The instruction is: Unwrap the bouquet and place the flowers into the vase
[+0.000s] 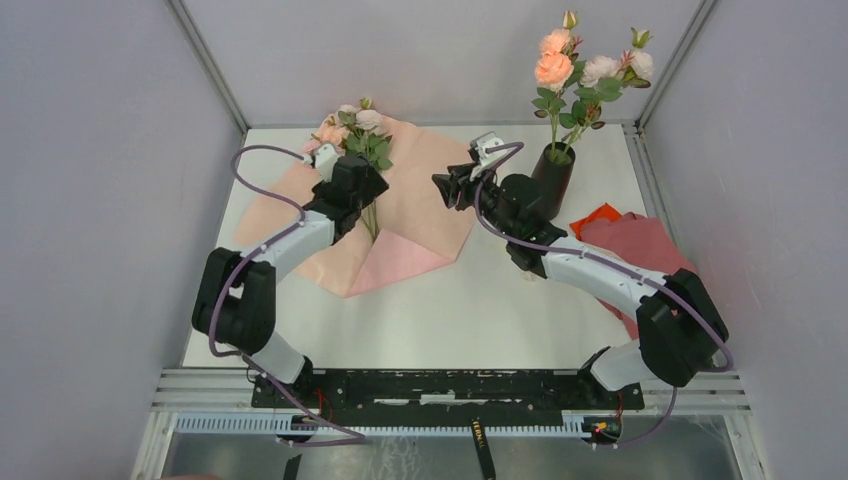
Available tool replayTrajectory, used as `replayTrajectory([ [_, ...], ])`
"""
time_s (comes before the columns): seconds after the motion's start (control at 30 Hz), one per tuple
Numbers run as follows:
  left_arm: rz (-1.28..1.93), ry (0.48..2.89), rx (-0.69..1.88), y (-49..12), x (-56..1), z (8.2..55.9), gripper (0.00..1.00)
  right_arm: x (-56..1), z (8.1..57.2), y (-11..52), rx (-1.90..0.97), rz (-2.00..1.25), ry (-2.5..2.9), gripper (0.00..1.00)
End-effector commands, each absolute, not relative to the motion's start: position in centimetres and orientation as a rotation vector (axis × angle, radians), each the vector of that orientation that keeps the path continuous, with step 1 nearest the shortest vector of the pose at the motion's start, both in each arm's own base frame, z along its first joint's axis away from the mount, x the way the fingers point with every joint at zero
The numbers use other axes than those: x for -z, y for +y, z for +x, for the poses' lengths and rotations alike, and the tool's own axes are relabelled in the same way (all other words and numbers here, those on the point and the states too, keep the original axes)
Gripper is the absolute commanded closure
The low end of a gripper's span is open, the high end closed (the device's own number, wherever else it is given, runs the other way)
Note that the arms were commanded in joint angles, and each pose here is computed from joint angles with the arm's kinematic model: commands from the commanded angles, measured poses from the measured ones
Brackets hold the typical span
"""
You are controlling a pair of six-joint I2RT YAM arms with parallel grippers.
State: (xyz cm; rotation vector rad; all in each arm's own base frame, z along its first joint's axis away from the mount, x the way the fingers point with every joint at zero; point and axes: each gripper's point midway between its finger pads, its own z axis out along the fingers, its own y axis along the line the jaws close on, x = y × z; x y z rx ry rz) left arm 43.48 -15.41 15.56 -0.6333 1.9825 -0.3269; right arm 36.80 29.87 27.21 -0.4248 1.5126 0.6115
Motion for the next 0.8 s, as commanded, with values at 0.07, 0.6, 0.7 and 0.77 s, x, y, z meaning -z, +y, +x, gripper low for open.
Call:
replayTrajectory([
  [0.07,-0.655,2.185,0.23,-13.0,-7.2,41.5,0.0,-26.9,37.5,33.2,-0.734,-0.476,1.513,0.52],
  [0.6,-0.546,2.25,0.438,-18.0,-7.5,33.2,0.0,-23.0,40.1,33.8,-0.657,-0.486,1.614,0.5],
  [0.7,-0.521,2.282,0.459,-19.1,-6.9,30.4,0.0,-21.1,41.2,34.3,-0.652,-0.488,1.664,0.5],
  [0.77,-0.516,2.303,0.473,-19.5,-6.4,28.8,0.0,-20.1,41.8,34.6,-0.655,-0.488,1.689,0.5],
])
